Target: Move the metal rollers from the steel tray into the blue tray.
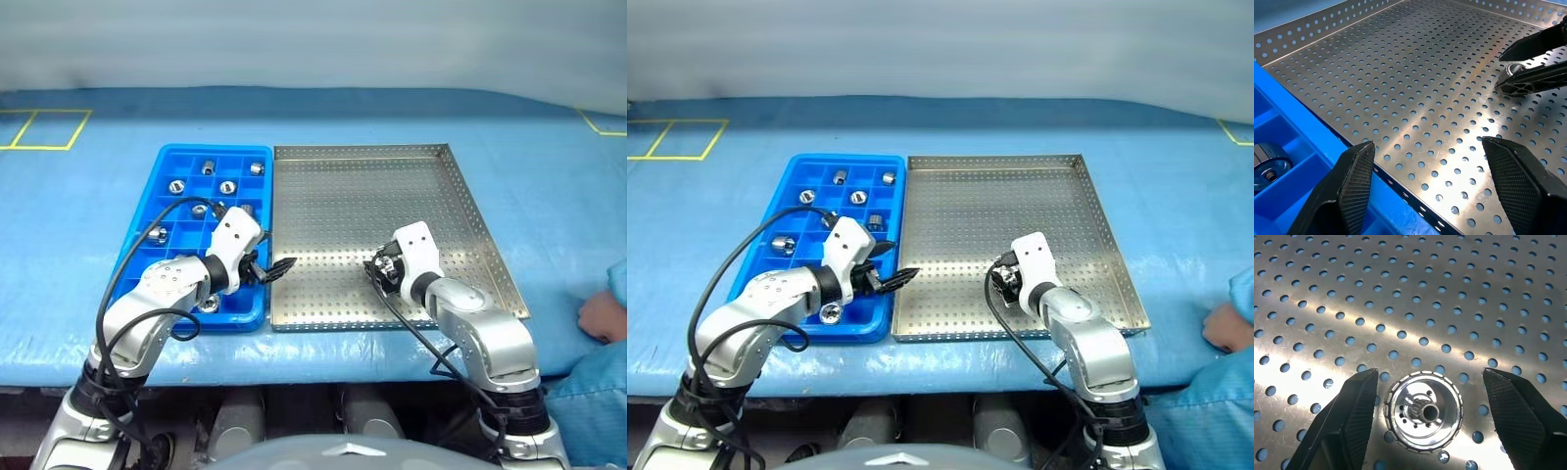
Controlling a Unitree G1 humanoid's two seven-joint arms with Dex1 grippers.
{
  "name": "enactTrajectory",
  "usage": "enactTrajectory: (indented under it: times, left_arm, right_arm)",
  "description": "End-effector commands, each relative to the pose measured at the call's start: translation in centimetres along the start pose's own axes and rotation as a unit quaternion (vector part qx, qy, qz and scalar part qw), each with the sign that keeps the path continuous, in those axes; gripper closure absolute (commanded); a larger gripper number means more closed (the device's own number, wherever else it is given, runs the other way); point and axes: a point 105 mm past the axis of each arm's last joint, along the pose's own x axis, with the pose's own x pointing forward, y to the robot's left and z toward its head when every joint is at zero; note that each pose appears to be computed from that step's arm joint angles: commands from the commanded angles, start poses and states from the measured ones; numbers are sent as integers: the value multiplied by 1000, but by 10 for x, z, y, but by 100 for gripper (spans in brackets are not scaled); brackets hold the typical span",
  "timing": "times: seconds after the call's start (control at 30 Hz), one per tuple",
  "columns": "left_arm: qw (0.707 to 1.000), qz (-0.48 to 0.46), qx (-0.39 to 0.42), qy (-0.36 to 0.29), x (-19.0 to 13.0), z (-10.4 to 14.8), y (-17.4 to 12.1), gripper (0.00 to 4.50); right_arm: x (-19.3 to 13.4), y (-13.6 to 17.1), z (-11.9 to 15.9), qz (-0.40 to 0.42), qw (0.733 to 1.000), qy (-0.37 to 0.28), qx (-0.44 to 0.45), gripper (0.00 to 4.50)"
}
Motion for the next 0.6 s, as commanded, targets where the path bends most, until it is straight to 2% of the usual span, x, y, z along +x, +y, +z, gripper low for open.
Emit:
enactTrajectory:
  times: [0.03, 0.13, 0.3, 0.6]
  left_arm:
    - [1000, 0, 17, -16, 0, 9, 1, 68]
    - [1000, 3, 20, -15, -1, 9, 3, 68]
    - [999, 34, 18, -24, -12, 13, 17, 68]
    - [990, 134, 35, 5, -54, 2, 51, 68]
  right_arm:
    - [-1, 0, 8, -5, 1000, -20, 4, 183]
    - [-2, -2, 18, -17, 999, -40, -1, 274]
    - [-5, 14, 51, 8, 995, -96, -16, 276]
    - [14, 102, 119, 172, 960, -194, -103, 276]
